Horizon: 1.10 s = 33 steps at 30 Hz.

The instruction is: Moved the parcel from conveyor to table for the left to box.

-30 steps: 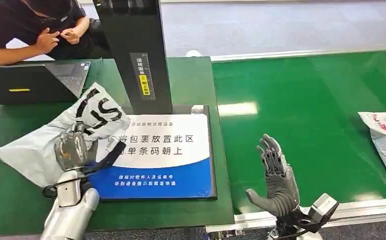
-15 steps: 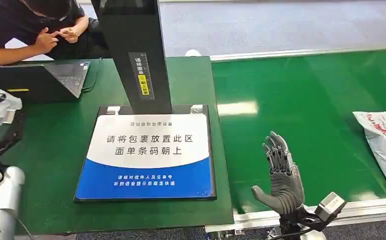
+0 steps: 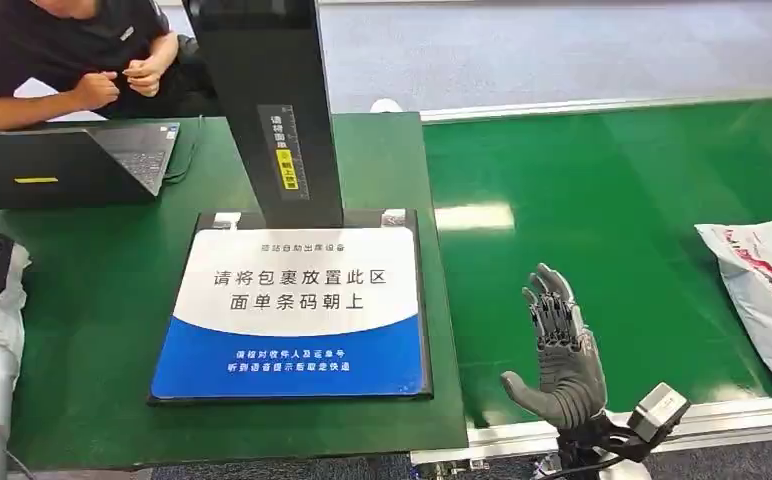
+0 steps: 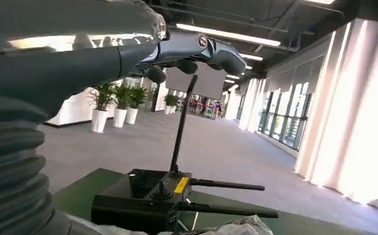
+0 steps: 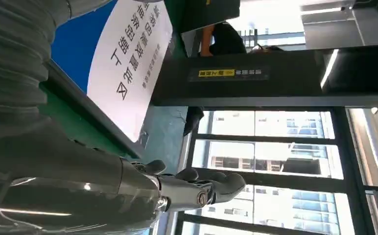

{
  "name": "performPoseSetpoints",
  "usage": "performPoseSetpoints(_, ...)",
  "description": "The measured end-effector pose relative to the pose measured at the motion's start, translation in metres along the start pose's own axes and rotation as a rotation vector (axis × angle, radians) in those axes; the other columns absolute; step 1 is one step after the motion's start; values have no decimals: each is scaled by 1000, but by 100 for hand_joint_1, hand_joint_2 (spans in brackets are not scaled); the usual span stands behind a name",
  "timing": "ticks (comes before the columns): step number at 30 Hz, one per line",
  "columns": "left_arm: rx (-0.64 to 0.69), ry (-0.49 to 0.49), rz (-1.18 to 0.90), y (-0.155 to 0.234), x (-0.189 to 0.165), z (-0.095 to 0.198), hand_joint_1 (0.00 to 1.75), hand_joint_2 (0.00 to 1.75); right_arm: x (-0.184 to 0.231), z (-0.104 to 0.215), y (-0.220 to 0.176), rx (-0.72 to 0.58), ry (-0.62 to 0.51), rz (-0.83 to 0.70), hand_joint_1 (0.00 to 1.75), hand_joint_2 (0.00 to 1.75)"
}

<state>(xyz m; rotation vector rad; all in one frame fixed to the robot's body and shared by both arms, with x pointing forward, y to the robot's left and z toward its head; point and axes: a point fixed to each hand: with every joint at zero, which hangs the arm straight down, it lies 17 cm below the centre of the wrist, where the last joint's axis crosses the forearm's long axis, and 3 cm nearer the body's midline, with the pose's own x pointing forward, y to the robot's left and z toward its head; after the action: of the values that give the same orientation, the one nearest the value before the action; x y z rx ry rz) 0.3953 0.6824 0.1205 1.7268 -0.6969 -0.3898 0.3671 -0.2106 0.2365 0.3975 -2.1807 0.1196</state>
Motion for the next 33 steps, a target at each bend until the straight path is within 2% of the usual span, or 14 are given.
performPoseSetpoints(12,105,-80,125,30,29,8,0,175,0,0,-2,-10,1,2,0,175)
performPoseSetpoints(15,138,-148,258,42,46,15,0,175,0,1,-3,-13,2,4,0,175)
performPoseSetpoints(17,104,-238,524,49,77,33,0,175,-1,1,-4,-16,3,4,0,175)
performPoseSetpoints(19,-50,-329,883,44,124,66,0,175,-2,1,-4,-13,6,3,0,175)
performPoseSetpoints(21,-241,-417,1220,40,172,113,0,175,-5,-1,-4,-9,14,13,0,175)
performPoseSetpoints(23,-366,-507,1419,44,210,160,0,175,-8,-1,-4,-8,23,22,0,175)
performPoseSetpoints(26,-412,-537,1489,48,229,190,0,175,-11,0,-5,-13,30,26,0,175)
performPoseSetpoints(33,-428,-554,1531,56,240,207,0,175,-14,0,-5,-14,36,24,0,175)
